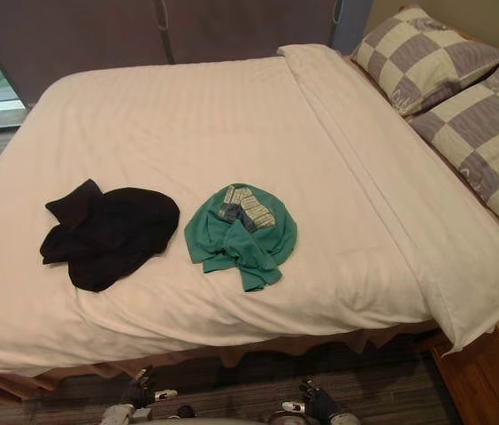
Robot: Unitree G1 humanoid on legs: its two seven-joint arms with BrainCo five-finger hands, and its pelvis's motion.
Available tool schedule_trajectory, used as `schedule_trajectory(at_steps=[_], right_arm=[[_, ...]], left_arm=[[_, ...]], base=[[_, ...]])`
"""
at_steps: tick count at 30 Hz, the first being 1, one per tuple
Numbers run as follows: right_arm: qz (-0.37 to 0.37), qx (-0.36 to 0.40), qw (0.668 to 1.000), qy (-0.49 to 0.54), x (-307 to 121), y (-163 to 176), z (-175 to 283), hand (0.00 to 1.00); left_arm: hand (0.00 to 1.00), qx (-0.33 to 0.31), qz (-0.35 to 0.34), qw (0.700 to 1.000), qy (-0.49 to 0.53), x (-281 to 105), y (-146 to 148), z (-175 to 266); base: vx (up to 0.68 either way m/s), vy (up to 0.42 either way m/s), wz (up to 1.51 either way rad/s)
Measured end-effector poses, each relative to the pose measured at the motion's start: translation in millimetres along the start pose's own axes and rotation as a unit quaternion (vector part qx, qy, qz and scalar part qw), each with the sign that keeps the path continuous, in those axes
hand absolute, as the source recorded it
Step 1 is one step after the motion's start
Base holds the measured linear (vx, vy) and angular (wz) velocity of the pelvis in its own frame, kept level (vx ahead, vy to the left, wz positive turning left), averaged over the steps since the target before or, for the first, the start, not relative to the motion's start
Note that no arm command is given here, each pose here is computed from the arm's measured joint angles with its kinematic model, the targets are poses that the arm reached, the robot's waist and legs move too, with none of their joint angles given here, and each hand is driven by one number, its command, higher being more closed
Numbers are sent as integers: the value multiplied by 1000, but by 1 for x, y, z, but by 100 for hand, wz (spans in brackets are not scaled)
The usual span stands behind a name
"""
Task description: Tidy the bed and pick cloth on bed and put in laundry
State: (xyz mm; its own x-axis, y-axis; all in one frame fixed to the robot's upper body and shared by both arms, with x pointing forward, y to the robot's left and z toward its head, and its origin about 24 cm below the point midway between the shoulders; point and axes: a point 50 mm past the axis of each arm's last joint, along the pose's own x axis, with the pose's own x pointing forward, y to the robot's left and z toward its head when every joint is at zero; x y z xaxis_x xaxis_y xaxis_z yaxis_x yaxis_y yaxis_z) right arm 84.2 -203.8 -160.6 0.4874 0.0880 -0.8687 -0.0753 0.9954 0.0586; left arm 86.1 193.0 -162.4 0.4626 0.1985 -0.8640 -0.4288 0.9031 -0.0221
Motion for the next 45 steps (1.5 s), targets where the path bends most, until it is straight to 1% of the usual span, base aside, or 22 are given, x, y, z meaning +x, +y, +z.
schedule_trajectory(at_steps=[1,3,5,6,8,11,13,14,16,17,19,20,22,24,28,30,32,34,37,40,43,45], right_arm=[[-17,34,999,9,-1,-1,-4,0],[-44,89,995,19,-2,-3,-11,0],[-100,206,973,32,-6,-5,-24,0],[-121,237,963,33,-8,-8,-28,0],[-177,340,923,32,-15,-13,-40,0],[-250,441,862,21,-26,-30,-51,0],[-333,518,788,-6,-45,-63,-58,0],[-342,525,779,-12,-47,-68,-59,0],[-396,552,732,-52,-69,-103,-58,0],[-407,557,721,-60,-74,-111,-59,0],[-447,579,676,-87,-97,-135,-67,0],[-457,585,664,-92,-103,-139,-70,0],[-486,598,626,-121,-121,-155,-75,0],[-508,586,614,-148,-135,-170,-72,0],[-548,513,627,-207,-171,-211,-49,0],[-556,490,633,-225,-181,-223,-39,0],[-549,470,651,-232,-181,-228,-30,0],[-535,456,675,-224,-172,-227,-23,0],[-510,432,717,-201,-152,-217,-17,0],[-495,426,737,-174,-135,-199,-24,0],[-484,414,759,-136,-122,-180,-37,0],[-480,407,768,-116,-118,-169,-46,0]], left_arm=[[0,-60,40,997,19,-1,6,-5],[0,-123,84,988,40,-2,14,-10],[0,-226,155,959,66,-5,25,-18],[0,-253,175,949,73,-6,29,-21],[0,-340,251,902,86,-12,50,-30],[0,-413,317,851,69,-19,80,-25],[0,-476,381,793,7,-31,130,-5],[0,-483,389,785,-2,-33,136,-2],[0,-519,436,733,-54,-52,176,12],[0,-525,446,722,-66,-56,184,16],[0,-538,474,688,-113,-73,211,31],[0,-534,482,683,-125,-77,217,36],[0,-474,521,685,-187,-98,243,67],[0,-392,549,695,-250,-118,260,105],[0,-219,554,701,-390,-159,272,211],[0,-154,541,694,-449,-176,264,259],[0,-77,502,690,-516,-190,237,318],[0,-10,469,688,-554,-198,211,349],[0,78,410,688,-594,-202,170,383],[0,143,380,687,-603,-204,143,400],[0,201,383,679,-593,-200,134,402],[0,210,384,676,-593,-201,133,403]], base=[[56,-21,13],[52,-29,27],[41,-40,41],[26,-37,31],[26,-27,14],[25,-7,7],[1,6,11],[0,0,0],[42,23,-3],[53,24,-1],[63,16,2],[76,9,5],[71,6,7],[41,11,7],[-15,42,3],[-52,49,-1],[-58,36,-1],[-39,20,-5],[-62,3,-8],[-65,6,-3],[-30,26,-20],[-18,16,-12]])
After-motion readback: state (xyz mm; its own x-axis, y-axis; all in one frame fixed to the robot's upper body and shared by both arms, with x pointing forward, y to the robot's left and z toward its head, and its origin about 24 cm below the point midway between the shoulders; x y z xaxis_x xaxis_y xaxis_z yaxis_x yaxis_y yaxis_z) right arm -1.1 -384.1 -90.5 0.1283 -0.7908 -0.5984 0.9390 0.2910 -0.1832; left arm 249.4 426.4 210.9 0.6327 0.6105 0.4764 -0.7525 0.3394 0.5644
